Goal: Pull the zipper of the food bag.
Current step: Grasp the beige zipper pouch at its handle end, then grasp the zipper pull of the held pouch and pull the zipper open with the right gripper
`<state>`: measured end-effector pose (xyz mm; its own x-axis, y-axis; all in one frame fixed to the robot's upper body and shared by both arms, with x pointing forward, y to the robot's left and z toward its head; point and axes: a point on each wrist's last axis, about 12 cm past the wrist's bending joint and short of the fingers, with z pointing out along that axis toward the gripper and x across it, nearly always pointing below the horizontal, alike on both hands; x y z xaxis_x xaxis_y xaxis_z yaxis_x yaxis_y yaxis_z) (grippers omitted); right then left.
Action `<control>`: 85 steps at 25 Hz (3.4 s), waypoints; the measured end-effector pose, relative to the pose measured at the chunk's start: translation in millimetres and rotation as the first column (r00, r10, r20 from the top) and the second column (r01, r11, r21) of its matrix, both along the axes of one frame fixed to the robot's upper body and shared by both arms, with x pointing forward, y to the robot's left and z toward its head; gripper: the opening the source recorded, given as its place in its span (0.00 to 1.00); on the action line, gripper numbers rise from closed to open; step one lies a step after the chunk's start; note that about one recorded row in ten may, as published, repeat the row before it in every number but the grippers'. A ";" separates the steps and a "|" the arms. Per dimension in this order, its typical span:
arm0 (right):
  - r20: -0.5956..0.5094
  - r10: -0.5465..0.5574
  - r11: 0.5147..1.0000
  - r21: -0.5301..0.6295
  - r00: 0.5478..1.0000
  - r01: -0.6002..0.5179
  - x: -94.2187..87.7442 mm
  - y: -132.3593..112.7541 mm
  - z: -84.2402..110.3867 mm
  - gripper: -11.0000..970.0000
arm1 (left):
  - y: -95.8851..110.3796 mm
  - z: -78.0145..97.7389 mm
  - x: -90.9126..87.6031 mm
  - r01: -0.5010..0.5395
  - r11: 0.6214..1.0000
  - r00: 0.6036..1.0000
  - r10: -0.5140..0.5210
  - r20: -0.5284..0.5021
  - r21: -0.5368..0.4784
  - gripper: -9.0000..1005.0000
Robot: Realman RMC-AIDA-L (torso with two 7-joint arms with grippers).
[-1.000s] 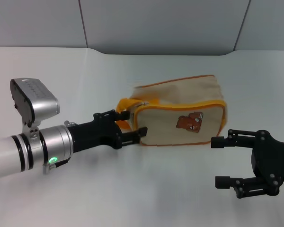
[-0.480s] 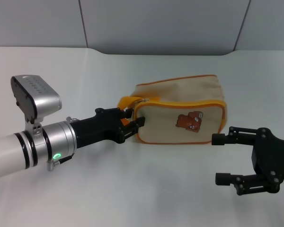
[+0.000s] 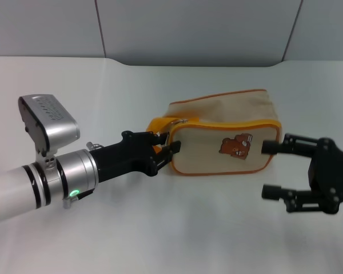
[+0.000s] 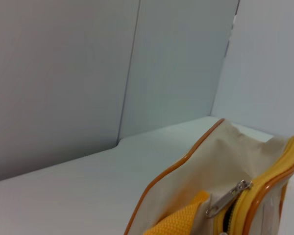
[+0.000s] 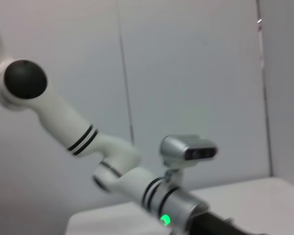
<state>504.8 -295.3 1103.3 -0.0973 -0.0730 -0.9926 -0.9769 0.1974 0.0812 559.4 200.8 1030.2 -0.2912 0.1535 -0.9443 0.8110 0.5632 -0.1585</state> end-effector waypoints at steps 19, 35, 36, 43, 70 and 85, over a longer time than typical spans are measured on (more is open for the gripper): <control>0.531 -0.377 0.924 0.159 0.759 0.348 34.2 27.8 -7.5 0.84 | 61.6 62.0 1.1 0.207 0.978 0.962 -0.204 0.180 0.003 0.19; 0.681 -0.200 0.958 -0.016 0.704 0.287 55.9 84.2 -24.4 0.70 | 54.8 75.4 10.9 0.246 0.969 0.952 -0.249 0.180 0.038 0.11; 0.682 -0.191 0.960 -0.018 0.706 0.278 56.4 86.8 -24.0 0.66 | 54.6 75.8 11.4 0.245 0.969 0.952 -0.248 0.181 0.038 0.11; 0.680 -0.141 0.972 -0.042 0.719 0.230 54.7 95.1 -25.7 0.54 | 54.3 76.3 11.8 0.245 0.969 0.951 -0.248 0.183 0.038 0.11; 0.640 -0.097 0.979 -0.077 0.762 0.189 52.3 111.3 -33.8 0.16 | 52.2 76.0 10.5 0.247 0.969 0.951 -0.247 0.186 0.024 0.10; 0.618 -0.096 0.975 -0.100 0.780 0.199 51.5 107.9 -38.2 0.01 | 56.8 75.1 10.4 0.206 0.978 0.963 -0.202 0.180 -0.006 0.10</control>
